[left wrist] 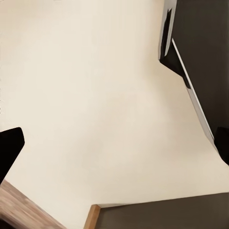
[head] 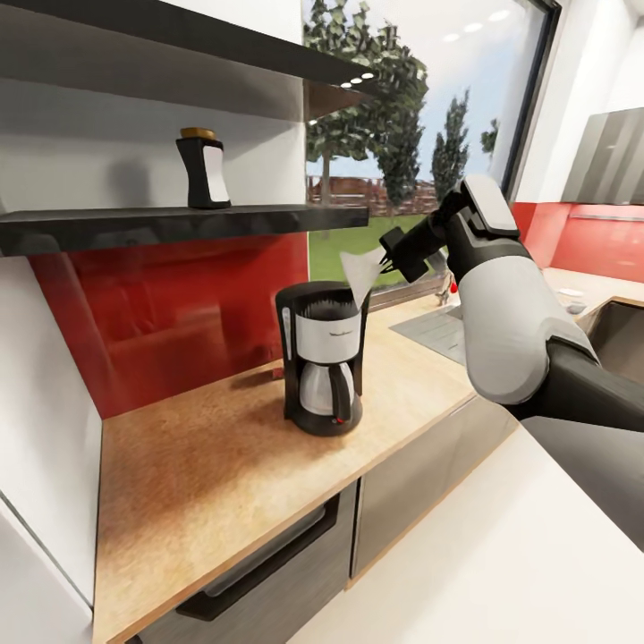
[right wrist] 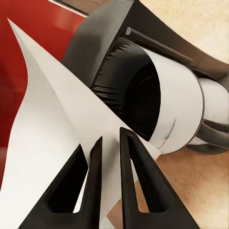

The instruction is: Set up a coffee station on the kitchen countertop: keep the coffee maker on the countertop, move the bottle of coffee from the kitchen shelf to the counter next to the coffee maker, place a paper coffee filter on top of the coffee maker, put the saucer next to the coffee maker with the coffee cup on the saucer, and place the electric kettle next to the coffee maker.

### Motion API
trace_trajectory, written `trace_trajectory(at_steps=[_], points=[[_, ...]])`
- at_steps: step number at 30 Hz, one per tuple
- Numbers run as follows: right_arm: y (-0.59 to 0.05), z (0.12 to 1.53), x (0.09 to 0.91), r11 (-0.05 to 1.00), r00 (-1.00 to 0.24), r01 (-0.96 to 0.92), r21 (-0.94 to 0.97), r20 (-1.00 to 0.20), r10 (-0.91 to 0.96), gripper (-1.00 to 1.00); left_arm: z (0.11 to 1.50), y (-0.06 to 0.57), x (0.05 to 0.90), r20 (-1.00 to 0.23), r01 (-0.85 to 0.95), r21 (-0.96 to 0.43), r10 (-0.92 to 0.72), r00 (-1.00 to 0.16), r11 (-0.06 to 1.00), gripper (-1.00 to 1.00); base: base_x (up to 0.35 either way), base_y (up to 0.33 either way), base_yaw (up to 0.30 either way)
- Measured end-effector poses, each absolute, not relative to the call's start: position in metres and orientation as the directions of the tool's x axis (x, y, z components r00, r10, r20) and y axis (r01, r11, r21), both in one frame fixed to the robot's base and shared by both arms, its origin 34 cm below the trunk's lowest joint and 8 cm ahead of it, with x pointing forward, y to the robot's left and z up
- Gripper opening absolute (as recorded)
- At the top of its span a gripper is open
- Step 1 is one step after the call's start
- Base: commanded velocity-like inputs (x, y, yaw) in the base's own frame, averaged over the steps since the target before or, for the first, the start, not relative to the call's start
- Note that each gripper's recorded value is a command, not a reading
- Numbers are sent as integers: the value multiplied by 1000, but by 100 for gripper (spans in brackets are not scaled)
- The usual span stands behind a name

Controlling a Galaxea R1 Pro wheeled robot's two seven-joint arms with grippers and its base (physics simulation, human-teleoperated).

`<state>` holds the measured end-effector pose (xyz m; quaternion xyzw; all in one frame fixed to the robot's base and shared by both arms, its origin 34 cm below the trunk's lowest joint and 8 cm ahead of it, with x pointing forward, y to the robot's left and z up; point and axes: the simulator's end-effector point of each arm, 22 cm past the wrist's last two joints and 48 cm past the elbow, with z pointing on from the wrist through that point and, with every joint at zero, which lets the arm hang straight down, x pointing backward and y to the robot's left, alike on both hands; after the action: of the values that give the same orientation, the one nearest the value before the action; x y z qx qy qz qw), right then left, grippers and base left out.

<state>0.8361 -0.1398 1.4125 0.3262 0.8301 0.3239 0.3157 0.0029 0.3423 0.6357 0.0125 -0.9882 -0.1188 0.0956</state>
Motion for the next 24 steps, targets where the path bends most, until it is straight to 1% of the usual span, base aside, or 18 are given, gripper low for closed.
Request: trace_trajectory(at_steps=[7, 12, 21, 24], points=[[-140, 1412, 836, 577, -588, 338, 743, -313, 746, -100, 636, 342, 3, 186, -2, 237, -47, -981, 972, 100, 18, 12, 0], [-140, 1411, 836, 578, -588, 338, 743, -312, 746, -100, 636, 342, 3, 185, -3, 237, -48, -982, 971, 100, 99, 71, 0], [-140, 1390, 836, 578, -598, 361, 732, -294, 746, -100, 636, 342, 4, 184, -2, 237, -47, -982, 971, 100, 12, 6, 0], [-140, 1390, 836, 578, -598, 362, 732, -293, 746, -100, 636, 342, 3, 184, -2, 237, -47, -982, 972, 100, 95, 0, 0]])
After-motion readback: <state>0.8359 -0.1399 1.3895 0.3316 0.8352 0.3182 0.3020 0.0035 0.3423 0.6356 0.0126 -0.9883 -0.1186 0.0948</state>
